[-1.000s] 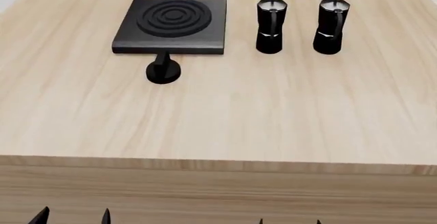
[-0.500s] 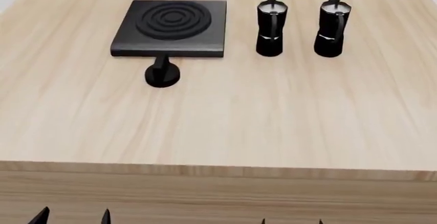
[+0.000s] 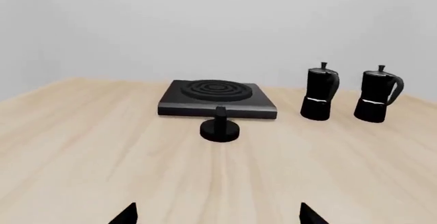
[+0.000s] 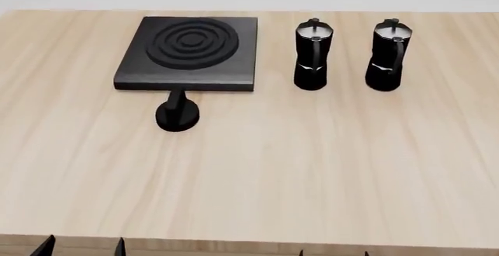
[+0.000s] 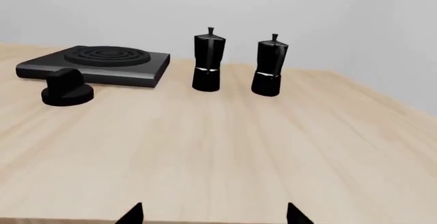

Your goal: Put the right moka pot on the stove.

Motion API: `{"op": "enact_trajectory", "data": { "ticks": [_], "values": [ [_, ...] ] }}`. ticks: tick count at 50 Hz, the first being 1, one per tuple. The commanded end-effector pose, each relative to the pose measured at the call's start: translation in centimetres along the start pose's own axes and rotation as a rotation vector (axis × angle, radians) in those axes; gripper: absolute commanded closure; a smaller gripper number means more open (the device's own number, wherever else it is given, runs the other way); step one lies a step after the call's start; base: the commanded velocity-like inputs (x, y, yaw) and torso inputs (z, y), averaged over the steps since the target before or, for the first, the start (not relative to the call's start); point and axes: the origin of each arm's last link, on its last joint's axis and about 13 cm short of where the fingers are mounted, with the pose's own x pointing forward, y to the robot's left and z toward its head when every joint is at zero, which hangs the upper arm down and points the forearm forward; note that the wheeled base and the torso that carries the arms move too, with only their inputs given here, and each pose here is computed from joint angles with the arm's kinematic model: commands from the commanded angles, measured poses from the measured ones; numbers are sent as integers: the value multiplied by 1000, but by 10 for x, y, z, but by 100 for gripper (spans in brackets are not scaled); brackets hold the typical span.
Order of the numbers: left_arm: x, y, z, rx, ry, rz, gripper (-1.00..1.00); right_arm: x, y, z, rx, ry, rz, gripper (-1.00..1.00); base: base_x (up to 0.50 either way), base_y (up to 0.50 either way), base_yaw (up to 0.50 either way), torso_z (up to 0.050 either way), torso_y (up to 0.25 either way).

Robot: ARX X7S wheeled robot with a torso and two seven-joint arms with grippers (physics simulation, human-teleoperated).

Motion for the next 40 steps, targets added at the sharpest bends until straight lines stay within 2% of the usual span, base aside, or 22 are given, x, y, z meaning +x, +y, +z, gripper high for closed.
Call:
{"op": "enact_trajectory", "data": {
  "ticks": [1, 26, 40],
  "values": [
    [0, 0, 0, 0, -3, 0, -100, 0, 0, -1, -5, 1, -2, -100, 336, 0, 0, 0, 0],
    [0, 1, 0, -3, -3, 3, -100, 1, 1, -4, -7, 1, -2, -100, 338, 8, 0, 0, 0],
    [0, 1, 0, -2, -5, 5, -100, 2, 1, -4, -14, 4, -4, -100, 232, 85, 0, 0, 0]
  ]
}}
